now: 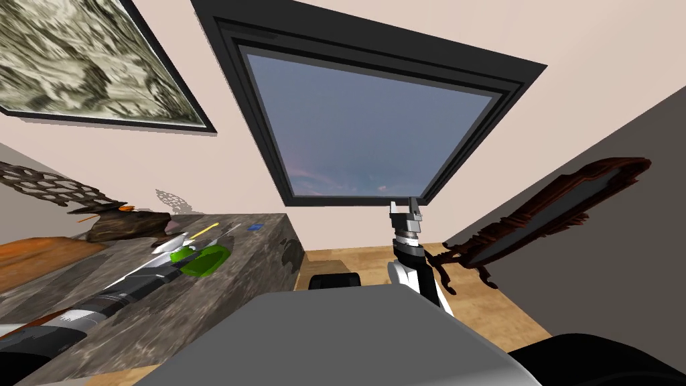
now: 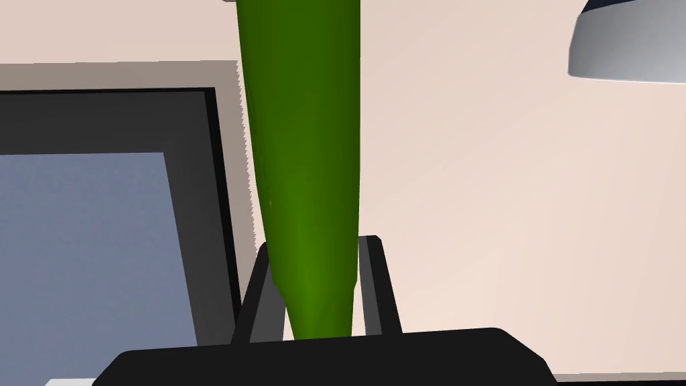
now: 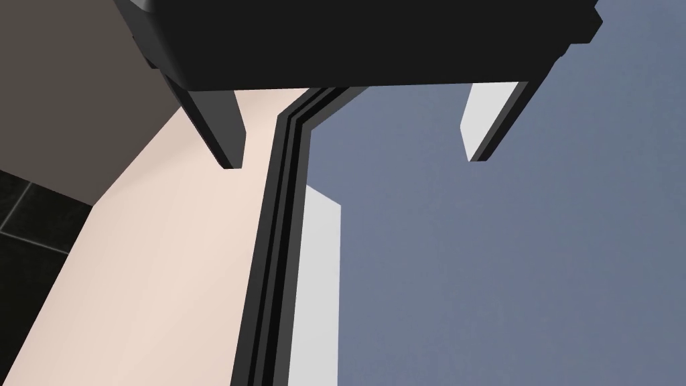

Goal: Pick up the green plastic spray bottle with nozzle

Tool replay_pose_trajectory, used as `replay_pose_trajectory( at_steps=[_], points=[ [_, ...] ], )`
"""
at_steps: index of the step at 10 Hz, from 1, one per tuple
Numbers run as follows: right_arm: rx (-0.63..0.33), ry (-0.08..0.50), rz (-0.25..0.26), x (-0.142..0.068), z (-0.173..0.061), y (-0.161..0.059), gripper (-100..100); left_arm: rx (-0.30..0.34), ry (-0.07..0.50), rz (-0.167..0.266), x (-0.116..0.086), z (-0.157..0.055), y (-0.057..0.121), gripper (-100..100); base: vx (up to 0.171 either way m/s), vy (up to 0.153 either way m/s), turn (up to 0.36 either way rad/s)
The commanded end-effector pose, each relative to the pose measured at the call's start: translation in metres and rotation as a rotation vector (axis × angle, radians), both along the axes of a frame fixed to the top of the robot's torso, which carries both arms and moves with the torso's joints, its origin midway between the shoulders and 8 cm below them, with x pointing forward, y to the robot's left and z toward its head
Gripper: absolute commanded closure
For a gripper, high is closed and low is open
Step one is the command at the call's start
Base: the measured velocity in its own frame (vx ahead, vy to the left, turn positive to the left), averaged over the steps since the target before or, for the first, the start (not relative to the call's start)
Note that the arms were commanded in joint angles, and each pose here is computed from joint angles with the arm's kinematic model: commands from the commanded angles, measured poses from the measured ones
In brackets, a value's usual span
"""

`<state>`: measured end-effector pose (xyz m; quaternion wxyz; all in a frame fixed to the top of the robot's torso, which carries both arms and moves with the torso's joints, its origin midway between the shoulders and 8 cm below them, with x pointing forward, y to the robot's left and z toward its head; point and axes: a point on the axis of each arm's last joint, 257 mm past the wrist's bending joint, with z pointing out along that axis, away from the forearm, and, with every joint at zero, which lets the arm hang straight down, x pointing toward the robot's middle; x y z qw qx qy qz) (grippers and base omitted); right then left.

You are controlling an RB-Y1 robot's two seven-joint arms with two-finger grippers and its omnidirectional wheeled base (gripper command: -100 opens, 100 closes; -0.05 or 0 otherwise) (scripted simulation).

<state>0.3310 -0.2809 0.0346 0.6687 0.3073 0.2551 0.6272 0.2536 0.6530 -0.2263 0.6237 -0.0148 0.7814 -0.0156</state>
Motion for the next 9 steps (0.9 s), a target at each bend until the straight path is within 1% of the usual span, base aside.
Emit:
replay_pose_trajectory(
  at_steps=[1, 2, 3, 4, 5, 6, 7, 8, 9],
  points=[
    [0.0, 0.0, 0.0, 0.0, 0.0, 0.0, 0, 0.0, 0.0, 0.0, 0.0, 0.0, 0.0, 0, 0.0, 0.0, 0.0],
    [0.0, 0.0, 0.0, 0.0, 0.0, 0.0, 0, -0.008, 0.021, -0.015, 0.012, -0.009, -0.012, 100, -0.017, 0.062, 0.192],
    [0.0, 0.0, 0.0, 0.0, 0.0, 0.0, 0, -0.021, 0.042, -0.044, 0.021, -0.019, -0.028, 100, -0.043, 0.116, 0.239],
    [0.0, 0.0, 0.0, 0.0, 0.0, 0.0, 0, -0.016, 0.037, -0.045, 0.027, -0.016, -0.031, 100, -0.027, 0.097, 0.111],
    [0.0, 0.0, 0.0, 0.0, 0.0, 0.0, 0, -0.013, 0.032, -0.05, 0.032, -0.014, -0.034, 100, -0.008, 0.04, 0.016],
    [0.0, 0.0, 0.0, 0.0, 0.0, 0.0, 0, -0.021, 0.053, -0.069, 0.041, -0.024, -0.048, 100, -0.01, 0.056, 0.162],
    [0.0, 0.0, 0.0, 0.0, 0.0, 0.0, 0, -0.016, 0.042, -0.08, 0.049, -0.019, -0.055, 100, -0.009, 0.052, 0.101],
    [0.0, 0.0, 0.0, 0.0, 0.0, 0.0, 0, -0.024, 0.063, -0.097, 0.056, -0.029, -0.069, 100, -0.013, 0.072, 0.175],
    [0.0, 0.0, 0.0, 0.0, 0.0, 0.0, 0, -0.018, 0.05, -0.107, 0.064, -0.023, -0.076, 100, -0.013, 0.066, 0.104]
  ],
)
